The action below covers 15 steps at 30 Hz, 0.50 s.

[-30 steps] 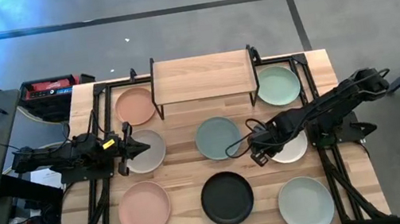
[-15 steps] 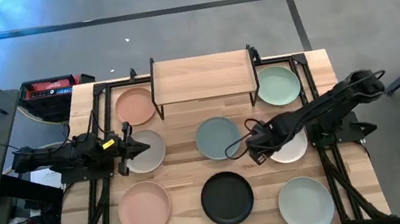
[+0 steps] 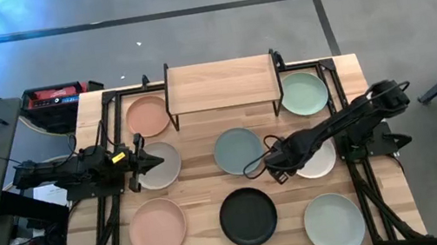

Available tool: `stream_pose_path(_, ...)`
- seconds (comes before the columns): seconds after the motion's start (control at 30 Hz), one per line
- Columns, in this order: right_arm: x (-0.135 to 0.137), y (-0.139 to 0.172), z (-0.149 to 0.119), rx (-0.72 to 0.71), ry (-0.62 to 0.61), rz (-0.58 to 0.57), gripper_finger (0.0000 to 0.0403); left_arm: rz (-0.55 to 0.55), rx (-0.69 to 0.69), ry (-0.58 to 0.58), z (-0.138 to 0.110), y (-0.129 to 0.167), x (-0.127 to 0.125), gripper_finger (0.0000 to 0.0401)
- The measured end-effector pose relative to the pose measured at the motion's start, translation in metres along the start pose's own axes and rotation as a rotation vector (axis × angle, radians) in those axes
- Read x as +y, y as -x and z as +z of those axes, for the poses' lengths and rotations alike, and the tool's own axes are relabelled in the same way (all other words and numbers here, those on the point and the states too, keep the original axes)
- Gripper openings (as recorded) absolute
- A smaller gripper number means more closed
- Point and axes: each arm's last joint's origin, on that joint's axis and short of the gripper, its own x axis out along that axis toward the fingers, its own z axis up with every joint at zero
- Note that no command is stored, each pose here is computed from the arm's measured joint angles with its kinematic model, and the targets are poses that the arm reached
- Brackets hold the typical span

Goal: Place and stack plates onto a shelf
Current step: Put the white plate on the shelf

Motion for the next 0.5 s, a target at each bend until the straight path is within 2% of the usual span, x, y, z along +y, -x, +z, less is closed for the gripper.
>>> stream_pose_path(0.5,0.007,-0.022,0.002,0.026,-0.002,-0.064,0.0087,0.0,0.0,0.0,0.0,0.0,0.0,0.0)
